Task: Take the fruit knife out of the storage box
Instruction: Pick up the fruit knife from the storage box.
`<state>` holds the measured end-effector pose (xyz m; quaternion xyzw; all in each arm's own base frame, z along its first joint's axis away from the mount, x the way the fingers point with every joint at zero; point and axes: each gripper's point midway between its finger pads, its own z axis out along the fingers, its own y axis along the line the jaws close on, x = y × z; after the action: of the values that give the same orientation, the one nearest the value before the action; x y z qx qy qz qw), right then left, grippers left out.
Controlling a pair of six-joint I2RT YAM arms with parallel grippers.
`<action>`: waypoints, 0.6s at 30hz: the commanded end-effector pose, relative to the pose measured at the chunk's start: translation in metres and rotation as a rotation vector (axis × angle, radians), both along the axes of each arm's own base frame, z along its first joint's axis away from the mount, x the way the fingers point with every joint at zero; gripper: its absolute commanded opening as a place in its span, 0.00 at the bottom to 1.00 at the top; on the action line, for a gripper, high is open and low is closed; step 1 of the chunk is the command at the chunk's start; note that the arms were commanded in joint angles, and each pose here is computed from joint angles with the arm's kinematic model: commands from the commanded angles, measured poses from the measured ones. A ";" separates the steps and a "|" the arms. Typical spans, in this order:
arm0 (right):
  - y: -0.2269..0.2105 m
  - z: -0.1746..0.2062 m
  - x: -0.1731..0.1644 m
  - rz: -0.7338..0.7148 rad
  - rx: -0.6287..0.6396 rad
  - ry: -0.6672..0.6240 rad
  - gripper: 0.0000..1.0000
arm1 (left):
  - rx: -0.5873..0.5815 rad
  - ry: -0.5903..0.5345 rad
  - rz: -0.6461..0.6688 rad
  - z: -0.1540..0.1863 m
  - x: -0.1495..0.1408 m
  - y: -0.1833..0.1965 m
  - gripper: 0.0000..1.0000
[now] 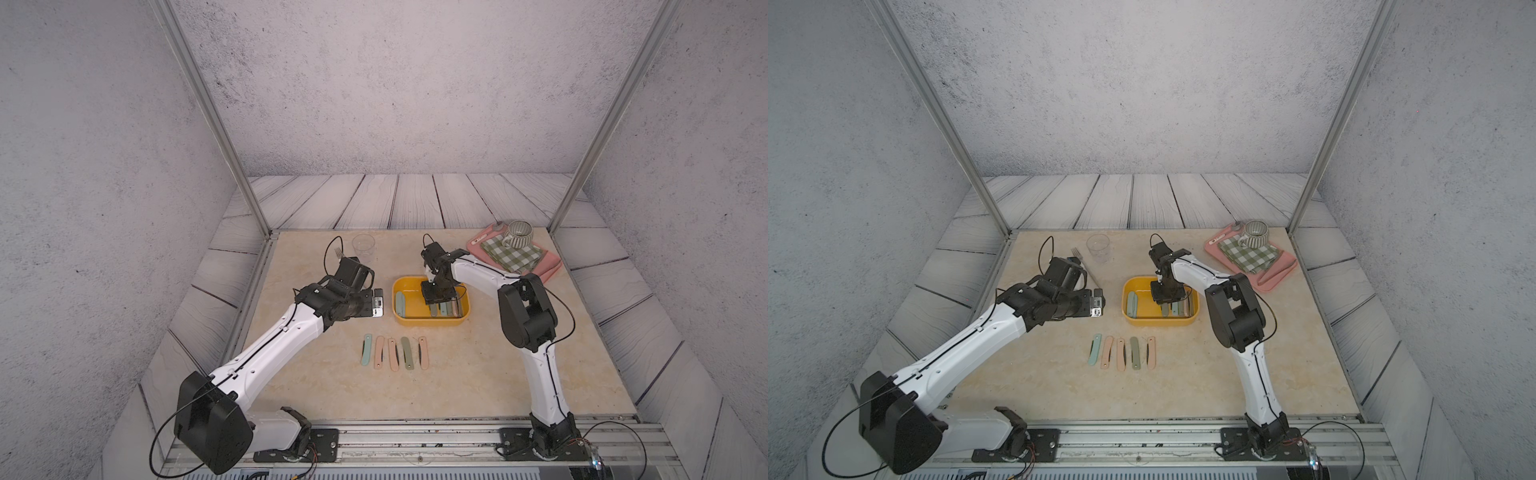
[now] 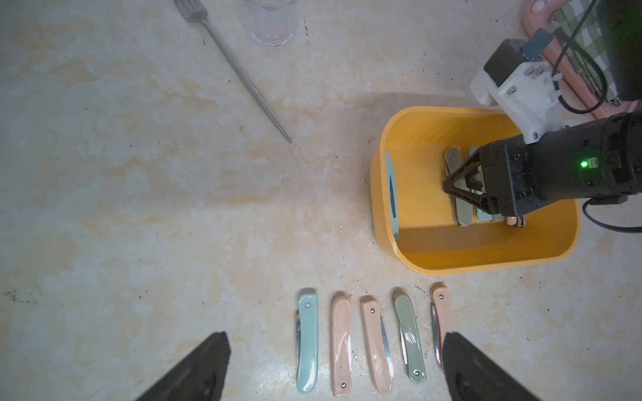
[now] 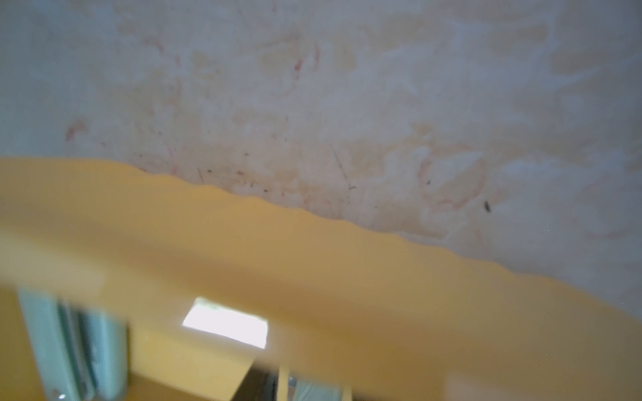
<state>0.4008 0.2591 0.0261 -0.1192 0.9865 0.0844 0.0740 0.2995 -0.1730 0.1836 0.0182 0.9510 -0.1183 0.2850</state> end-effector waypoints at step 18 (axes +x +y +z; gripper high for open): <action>-0.003 0.015 0.001 0.001 -0.026 -0.019 0.09 | -0.013 -0.020 0.007 0.009 0.004 0.002 0.99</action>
<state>0.4026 0.2570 0.0282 -0.1180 0.9870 0.0770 0.0769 0.3002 -0.1724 0.1837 0.0167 0.9510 -0.1211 0.2841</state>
